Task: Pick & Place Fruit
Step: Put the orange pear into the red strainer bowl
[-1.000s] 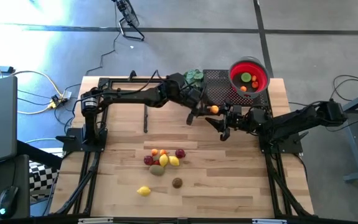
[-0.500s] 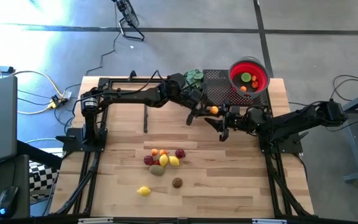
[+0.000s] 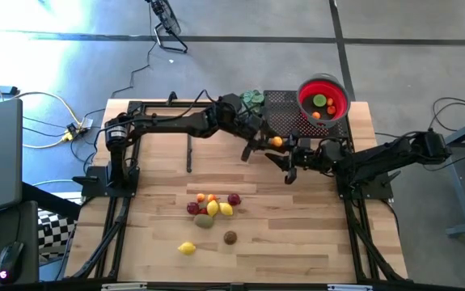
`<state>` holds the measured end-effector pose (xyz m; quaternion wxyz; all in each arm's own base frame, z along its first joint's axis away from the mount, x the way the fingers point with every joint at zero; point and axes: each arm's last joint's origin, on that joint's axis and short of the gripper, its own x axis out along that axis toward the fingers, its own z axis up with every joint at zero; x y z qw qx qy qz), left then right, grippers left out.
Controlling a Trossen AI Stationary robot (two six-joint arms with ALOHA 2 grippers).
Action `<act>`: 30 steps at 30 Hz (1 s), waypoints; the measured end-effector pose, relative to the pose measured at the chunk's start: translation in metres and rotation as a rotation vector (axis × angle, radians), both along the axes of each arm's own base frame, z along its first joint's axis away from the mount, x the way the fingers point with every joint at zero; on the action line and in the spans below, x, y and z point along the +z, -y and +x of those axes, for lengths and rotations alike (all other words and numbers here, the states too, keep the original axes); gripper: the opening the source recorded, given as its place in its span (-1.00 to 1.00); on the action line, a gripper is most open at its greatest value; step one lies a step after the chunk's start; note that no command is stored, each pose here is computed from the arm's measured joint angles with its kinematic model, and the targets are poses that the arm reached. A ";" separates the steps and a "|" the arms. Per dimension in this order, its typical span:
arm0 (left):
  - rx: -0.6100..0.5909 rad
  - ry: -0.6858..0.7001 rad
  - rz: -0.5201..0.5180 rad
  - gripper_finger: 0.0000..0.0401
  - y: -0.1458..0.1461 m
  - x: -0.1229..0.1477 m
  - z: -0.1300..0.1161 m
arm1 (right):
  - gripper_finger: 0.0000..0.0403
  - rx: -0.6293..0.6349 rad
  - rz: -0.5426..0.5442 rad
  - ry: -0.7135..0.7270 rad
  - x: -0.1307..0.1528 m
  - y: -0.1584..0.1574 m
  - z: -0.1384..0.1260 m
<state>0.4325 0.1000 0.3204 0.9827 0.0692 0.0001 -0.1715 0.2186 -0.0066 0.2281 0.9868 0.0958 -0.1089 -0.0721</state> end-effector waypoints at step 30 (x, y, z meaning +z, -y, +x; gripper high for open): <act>-0.003 -0.004 -0.001 -0.28 0.000 0.000 0.000 | -0.73 -0.002 0.001 -0.016 0.001 0.000 -0.002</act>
